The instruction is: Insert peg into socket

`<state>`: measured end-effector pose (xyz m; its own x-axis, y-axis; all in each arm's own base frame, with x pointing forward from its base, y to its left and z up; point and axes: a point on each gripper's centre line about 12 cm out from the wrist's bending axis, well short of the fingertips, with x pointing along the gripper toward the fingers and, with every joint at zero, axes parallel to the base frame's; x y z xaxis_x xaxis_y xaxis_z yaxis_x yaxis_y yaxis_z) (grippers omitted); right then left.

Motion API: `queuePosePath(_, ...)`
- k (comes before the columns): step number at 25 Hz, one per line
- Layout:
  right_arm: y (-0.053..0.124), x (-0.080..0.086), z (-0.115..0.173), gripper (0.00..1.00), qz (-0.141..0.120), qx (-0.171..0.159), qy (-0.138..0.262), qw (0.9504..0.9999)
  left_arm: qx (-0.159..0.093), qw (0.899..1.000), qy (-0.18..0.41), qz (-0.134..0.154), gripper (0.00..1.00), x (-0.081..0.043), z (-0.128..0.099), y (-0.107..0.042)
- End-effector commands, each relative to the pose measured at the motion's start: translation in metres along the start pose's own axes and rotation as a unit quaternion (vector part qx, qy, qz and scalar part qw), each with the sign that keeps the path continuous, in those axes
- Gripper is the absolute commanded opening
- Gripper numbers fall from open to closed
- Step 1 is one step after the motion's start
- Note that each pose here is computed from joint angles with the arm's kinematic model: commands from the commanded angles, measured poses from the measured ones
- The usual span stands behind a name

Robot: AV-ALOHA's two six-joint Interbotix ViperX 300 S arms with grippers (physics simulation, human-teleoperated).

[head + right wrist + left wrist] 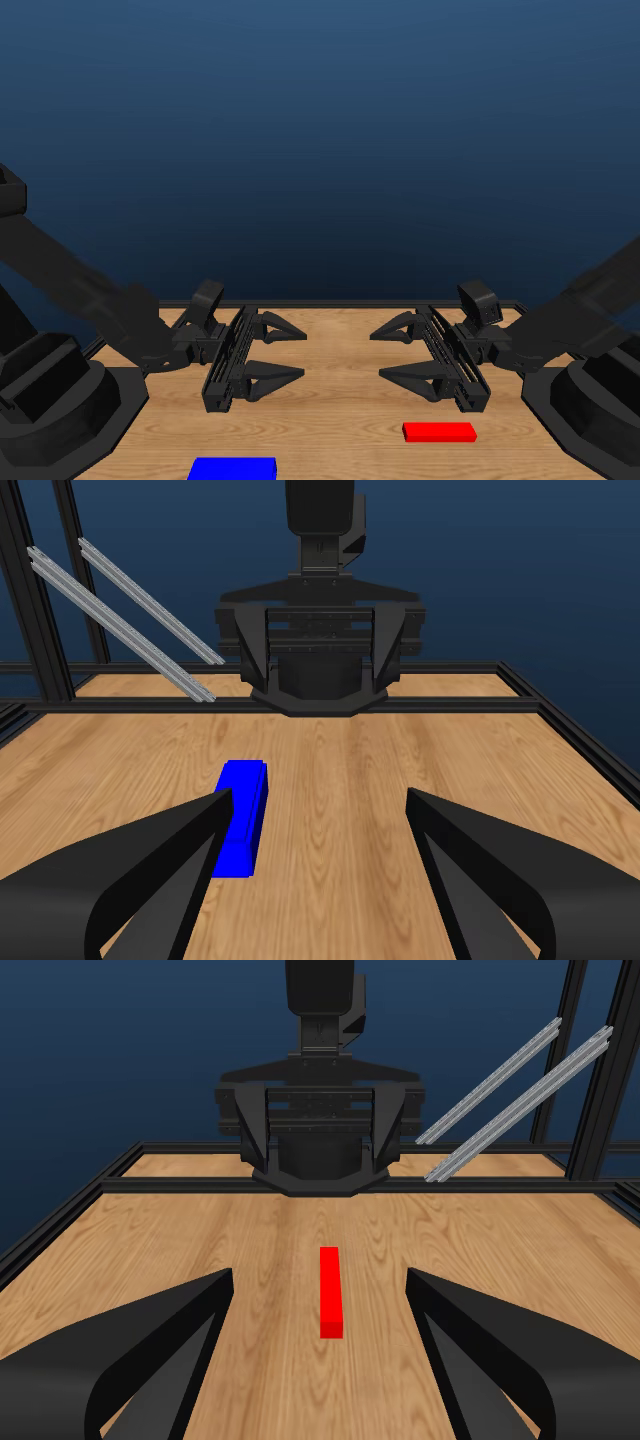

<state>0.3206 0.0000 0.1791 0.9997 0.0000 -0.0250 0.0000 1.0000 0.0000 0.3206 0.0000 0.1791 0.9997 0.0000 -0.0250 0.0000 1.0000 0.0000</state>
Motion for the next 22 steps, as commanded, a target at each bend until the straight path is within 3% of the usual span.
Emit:
queuePosePath(1,0.01,0.002,-0.009,1.0,-0.005,0.042,0.072,0.9965,-0.053,0.995,-0.074,-0.029,1.0,-0.017,0.018,-0.019)
queuePosePath(4,0.007,0.002,-0.01,1.0,-0.011,0.05,0.075,0.9959,-0.049,0.995,-0.077,-0.043,1.0,-0.016,0.013,-0.019)
queuePosePath(5,0.004,0.001,-0.011,1.0,-0.016,0.049,0.078,0.9956,-0.037,0.997,-0.061,-0.022,1.0,-0.014,0.007,-0.011)
queuePosePath(6,-0.001,-0.001,-0.012,1.0,-0.022,0.05,0.081,0.9952,-0.036,0.997,-0.06,-0.018,1.0,-0.014,0.005,-0.008)
queuePosePath(9,0.001,-0.005,-0.012,1.0,-0.022,0.06,0.084,0.9944,-0.063,0.996,-0.063,-0.014,1.0,-0.016,0.003,-0.006)
queuePosePath(12,0.008,-0.003,-0.017,1.0,-0.015,0.065,0.107,0.992,-0.101,0.995,0.022,0.011,1.0,-0.019,-0.018,-0.008)
queuePosePath(13,0.009,-0.002,-0.02,1.0,-0.014,0.067,0.116,0.9909,-0.12,0.99,0.078,0.017,1.0,-0.021,-0.03,-0.012)
queuePosePath(16,0.015,0.003,-0.018,1.0,-0.009,0.066,0.121,0.9904,-0.147,0.979,0.143,0.021,1.0,-0.025,-0.03,-0.022)
queuePosePath(17,0.017,0.005,-0.017,1.0,-0.004,0.065,0.121,0.9906,-0.135,0.973,0.188,0.02,1.0,-0.033,-0.044,-0.026)
queuePosePath(22,0.023,0.011,-0.017,1.0,0.002,0.064,0.127,0.9898,-0.163,0.95,0.267,0.002,1.0,-0.049,-0.054,-0.047)
